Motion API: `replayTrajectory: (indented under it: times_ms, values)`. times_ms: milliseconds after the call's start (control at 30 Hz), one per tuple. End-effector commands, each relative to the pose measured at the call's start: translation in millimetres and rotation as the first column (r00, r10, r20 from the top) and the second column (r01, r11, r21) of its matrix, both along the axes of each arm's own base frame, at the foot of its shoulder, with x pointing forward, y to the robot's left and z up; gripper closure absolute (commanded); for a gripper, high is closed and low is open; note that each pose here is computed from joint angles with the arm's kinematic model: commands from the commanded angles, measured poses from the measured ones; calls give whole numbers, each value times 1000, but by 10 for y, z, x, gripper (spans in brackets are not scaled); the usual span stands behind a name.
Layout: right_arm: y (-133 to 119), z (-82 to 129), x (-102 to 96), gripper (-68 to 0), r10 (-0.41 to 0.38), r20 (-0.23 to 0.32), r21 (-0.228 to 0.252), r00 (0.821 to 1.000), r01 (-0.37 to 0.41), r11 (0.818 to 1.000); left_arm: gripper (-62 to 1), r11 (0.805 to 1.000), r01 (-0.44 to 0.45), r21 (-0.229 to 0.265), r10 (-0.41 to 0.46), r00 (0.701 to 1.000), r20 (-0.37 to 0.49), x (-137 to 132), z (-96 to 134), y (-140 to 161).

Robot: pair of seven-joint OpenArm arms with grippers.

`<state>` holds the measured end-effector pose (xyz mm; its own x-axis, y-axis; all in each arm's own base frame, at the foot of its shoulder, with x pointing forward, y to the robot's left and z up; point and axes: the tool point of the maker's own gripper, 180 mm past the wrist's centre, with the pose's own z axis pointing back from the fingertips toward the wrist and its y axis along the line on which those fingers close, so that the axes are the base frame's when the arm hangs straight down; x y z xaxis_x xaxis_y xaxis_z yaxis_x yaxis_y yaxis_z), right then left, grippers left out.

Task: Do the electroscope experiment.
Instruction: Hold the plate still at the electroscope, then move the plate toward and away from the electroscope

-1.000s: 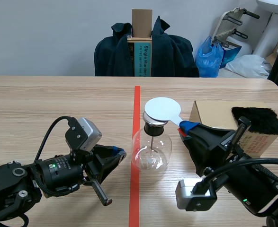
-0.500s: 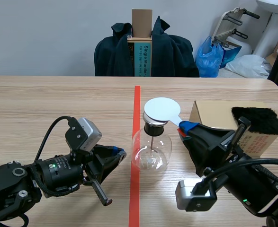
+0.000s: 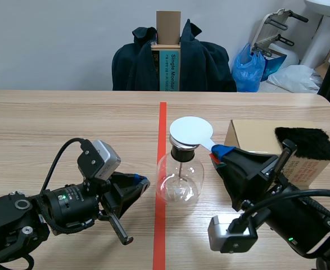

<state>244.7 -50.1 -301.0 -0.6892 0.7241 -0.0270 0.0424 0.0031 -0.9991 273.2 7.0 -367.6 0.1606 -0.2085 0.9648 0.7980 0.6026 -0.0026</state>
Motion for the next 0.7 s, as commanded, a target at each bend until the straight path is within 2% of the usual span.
replayTrajectory:
  times_ms: [0,233,433,667]
  values:
    - [-32,70,27,-8,2,32,-5,999,-2,1000,-26,999,-1,-40,2,999,39,82,158,-48]
    - [-60,72,54,-8,-19,32,-4,999,19,1000,-26,999,-1,-40,2,999,39,82,158,-48]
    - [-228,83,190,-8,-138,32,5,990,138,990,-26,999,-1,-40,2,999,39,82,158,-48]
    - [-449,93,324,-8,-279,30,16,960,278,960,-26,999,-1,-40,2,999,39,82,158,-48]
